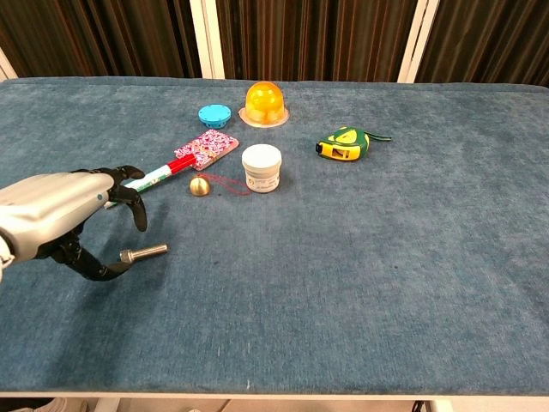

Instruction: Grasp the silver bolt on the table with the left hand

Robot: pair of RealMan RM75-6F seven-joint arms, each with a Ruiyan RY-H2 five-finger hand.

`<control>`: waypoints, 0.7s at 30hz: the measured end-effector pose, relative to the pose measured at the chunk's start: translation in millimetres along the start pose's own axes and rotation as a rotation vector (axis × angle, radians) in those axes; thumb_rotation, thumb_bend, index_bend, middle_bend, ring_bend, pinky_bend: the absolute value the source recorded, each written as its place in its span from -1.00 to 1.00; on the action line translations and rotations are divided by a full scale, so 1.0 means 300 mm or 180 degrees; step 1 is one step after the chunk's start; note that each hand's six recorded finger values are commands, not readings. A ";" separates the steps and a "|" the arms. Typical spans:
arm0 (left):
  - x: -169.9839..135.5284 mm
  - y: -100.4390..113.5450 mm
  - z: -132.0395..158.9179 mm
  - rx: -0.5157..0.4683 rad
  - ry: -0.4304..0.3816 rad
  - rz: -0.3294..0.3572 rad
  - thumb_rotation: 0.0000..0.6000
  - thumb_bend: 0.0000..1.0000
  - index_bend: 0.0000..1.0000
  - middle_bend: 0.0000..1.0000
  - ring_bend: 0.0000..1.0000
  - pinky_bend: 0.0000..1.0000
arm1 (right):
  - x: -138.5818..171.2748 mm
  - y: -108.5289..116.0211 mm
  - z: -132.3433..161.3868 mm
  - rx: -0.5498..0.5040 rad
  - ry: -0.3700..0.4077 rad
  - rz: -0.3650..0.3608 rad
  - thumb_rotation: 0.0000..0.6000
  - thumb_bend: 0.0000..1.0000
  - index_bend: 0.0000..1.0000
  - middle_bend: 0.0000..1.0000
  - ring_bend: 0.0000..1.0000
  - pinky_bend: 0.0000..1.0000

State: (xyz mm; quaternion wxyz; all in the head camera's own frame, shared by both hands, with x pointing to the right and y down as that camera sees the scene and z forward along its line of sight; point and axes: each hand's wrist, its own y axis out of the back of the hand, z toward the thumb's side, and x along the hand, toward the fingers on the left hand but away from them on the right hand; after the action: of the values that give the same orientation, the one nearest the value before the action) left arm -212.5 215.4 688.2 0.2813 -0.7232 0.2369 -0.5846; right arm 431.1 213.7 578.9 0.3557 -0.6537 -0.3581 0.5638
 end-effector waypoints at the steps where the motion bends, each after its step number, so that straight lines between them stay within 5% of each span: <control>1: 0.003 -0.001 -0.002 -0.0004 0.0010 0.0005 1.00 -0.50 -0.18 -0.95 -1.00 -0.91 | 0.000 0.000 0.000 0.0000 -0.0001 0.0000 1.00 -0.07 -0.94 -0.85 -0.87 -0.84; 21: 0.023 -0.028 0.005 -0.0089 0.0025 0.0012 1.00 -0.46 -0.09 -0.92 -1.00 -0.91 | -0.001 -0.002 -0.003 0.0000 -0.0013 0.0008 1.00 -0.07 -0.94 -0.85 -0.87 -0.84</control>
State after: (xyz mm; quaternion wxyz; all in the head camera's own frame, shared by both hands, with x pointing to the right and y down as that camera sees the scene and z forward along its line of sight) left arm -209.5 217.0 698.6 0.2714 -0.7243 0.2475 -0.5835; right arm 431.8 213.6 579.6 0.3542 -0.6530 -0.3580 0.5656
